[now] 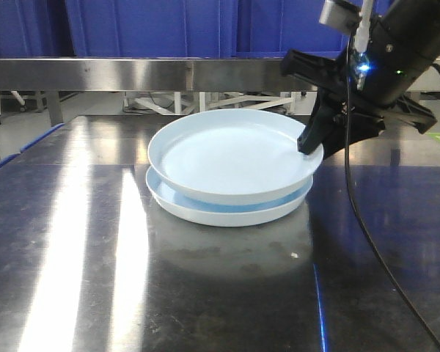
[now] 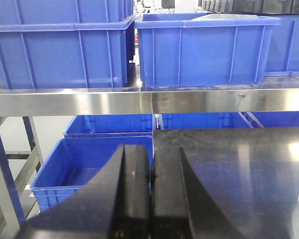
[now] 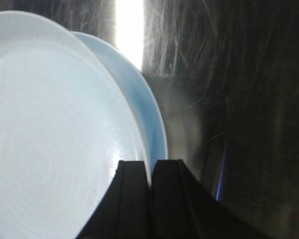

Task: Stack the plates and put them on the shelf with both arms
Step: 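Grip the rim of the stacked plates with the right gripper, then lift the stacked plates up off the table with the right gripper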

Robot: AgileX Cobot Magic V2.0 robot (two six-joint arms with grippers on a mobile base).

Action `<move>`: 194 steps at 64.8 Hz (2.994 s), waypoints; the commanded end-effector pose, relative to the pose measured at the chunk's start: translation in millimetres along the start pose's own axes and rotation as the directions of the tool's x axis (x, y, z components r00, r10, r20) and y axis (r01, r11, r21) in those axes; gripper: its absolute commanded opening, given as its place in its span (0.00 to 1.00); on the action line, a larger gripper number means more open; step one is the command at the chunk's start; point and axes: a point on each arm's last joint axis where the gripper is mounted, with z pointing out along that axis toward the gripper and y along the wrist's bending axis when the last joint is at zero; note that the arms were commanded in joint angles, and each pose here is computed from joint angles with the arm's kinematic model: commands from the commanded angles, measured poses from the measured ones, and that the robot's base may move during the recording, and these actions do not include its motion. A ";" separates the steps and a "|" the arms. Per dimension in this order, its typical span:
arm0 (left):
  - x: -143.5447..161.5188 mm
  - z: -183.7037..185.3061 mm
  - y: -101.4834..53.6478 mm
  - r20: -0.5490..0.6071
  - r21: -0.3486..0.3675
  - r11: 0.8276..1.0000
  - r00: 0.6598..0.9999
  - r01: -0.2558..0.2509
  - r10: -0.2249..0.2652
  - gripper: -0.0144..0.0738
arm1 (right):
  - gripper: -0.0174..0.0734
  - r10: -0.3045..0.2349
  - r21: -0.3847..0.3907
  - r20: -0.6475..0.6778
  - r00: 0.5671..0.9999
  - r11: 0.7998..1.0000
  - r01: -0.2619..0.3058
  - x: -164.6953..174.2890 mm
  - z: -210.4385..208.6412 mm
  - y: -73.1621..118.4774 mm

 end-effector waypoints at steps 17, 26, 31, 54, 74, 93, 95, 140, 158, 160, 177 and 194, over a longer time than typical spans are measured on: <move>-18.7 -0.5 1.8 0.109 -0.016 1.000 0.994 0.007 -0.005 0.26 | 0.27 0.005 -0.030 0.102 0.995 1.000 -0.002 -13.0 -9.1 9.0; -18.7 -0.5 1.8 0.109 -0.016 1.000 0.994 0.007 -0.005 0.26 | 0.42 0.005 -0.030 0.112 0.994 1.000 -0.001 -13.9 -9.1 9.1; -18.7 -0.5 1.8 0.109 -0.016 1.000 0.994 0.007 -0.005 0.26 | 0.49 0.003 -0.027 0.122 0.993 1.000 0.000 -14.7 -8.9 8.9; -18.7 -0.5 1.8 0.109 -0.016 1.000 0.994 0.007 -0.005 0.26 | 0.57 -0.021 -0.007 0.081 0.996 1.000 0.022 -9.0 9.0 8.4; -18.7 -0.5 1.8 0.109 -0.016 1.000 0.994 0.007 -0.005 0.26 | 0.57 -0.034 -0.002 0.042 0.999 0.999 0.035 -1.2 27.9 12.0; -18.7 -0.5 1.8 0.109 -0.016 1.000 0.994 0.007 -0.005 0.26 | 0.50 -0.037 0.002 0.023 0.999 0.999 0.037 2.2 35.6 12.0; -18.7 -0.5 1.8 0.109 -0.016 1.000 0.994 0.007 -0.005 0.26 | 0.47 -0.037 0.002 0.023 0.999 0.999 0.037 2.2 35.6 12.0; -18.7 -0.5 1.8 0.109 -0.016 1.000 0.994 0.007 -0.005 0.26 | 0.25 -0.171 0.028 0.377 0.910 0.984 0.173 -23.2 -39.8 29.1; -18.7 -0.5 1.8 0.109 -0.016 1.000 0.994 0.007 -0.005 0.26 | 0.25 -0.251 0.182 0.649 0.719 0.968 0.174 -1.7 -98.7 -11.0; -18.7 -0.5 1.8 0.109 -0.016 1.000 0.994 0.007 -0.005 0.26 | 0.25 -0.256 0.197 0.675 0.692 0.966 0.166 2.3 -104.0 -15.2; -18.7 -0.5 1.8 0.109 -0.016 1.000 0.994 0.007 -0.005 0.26 | 0.25 -0.266 0.239 0.820 0.507 0.964 0.119 47.4 -141.1 -33.1; -18.7 -0.5 1.8 0.109 -0.016 1.000 0.994 0.007 -0.005 0.26 | 0.25 -0.253 0.215 0.843 0.474 0.967 0.135 96.6 -167.9 -40.3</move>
